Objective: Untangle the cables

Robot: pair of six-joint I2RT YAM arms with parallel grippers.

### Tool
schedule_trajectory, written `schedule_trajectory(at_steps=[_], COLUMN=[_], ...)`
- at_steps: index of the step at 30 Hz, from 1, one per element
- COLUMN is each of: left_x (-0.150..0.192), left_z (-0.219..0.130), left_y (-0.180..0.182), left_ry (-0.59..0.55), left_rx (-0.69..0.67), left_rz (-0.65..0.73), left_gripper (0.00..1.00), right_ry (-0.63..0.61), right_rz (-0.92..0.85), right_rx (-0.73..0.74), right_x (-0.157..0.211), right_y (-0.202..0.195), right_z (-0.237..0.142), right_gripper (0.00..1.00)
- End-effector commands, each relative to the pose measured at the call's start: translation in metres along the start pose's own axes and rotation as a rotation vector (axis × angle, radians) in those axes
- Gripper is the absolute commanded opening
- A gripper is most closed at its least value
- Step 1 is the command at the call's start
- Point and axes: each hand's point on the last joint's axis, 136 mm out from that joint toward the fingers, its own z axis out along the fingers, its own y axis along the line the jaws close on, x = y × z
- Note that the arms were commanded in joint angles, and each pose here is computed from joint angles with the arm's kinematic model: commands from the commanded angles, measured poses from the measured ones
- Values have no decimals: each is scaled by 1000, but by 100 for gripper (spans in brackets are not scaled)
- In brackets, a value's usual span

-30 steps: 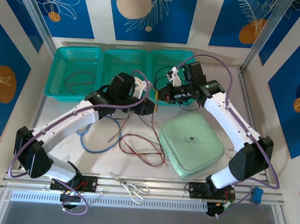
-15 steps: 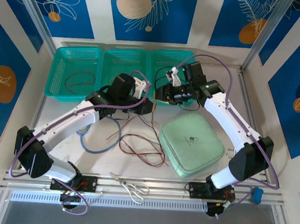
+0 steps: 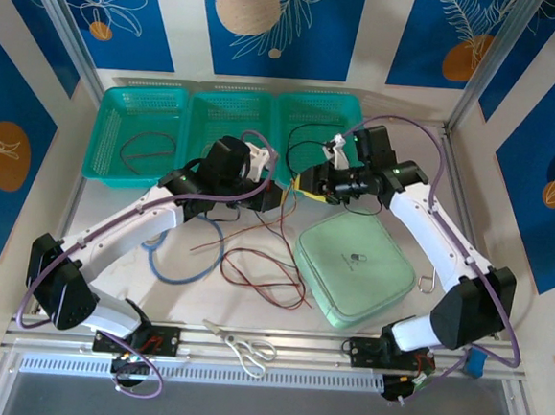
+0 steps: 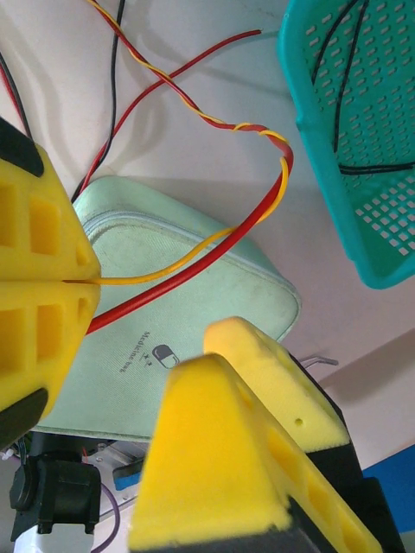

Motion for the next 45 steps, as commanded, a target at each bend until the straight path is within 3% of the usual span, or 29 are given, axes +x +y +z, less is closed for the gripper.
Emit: schedule_trajectory(at_steps=[1, 22, 27, 31, 42, 45], left_x=[-6, -1, -1, -3, -3, -5], left_z=[5, 14, 14, 12, 13, 9], left_y=[-2, 0, 1, -2, -3, 4], left_ry=[-16, 3, 1, -11, -10, -24], left_rx=[18, 36, 35, 41, 49, 6], left_rz=[-2, -10, -14, -13, -15, -12], left_gripper=[0, 0, 0, 0, 0, 0], right_ry=[11, 58, 75, 74, 58, 33], right_rz=[22, 125, 138, 145, 150, 144], right_rx=[-63, -153, -141, -130, -137, -135], right_x=[7, 11, 15, 17, 13, 11], right_y=[10, 14, 9, 3, -2, 0], right_z=[-4, 19, 26, 27, 27, 18], right_gripper=[44, 35, 26, 25, 0, 0])
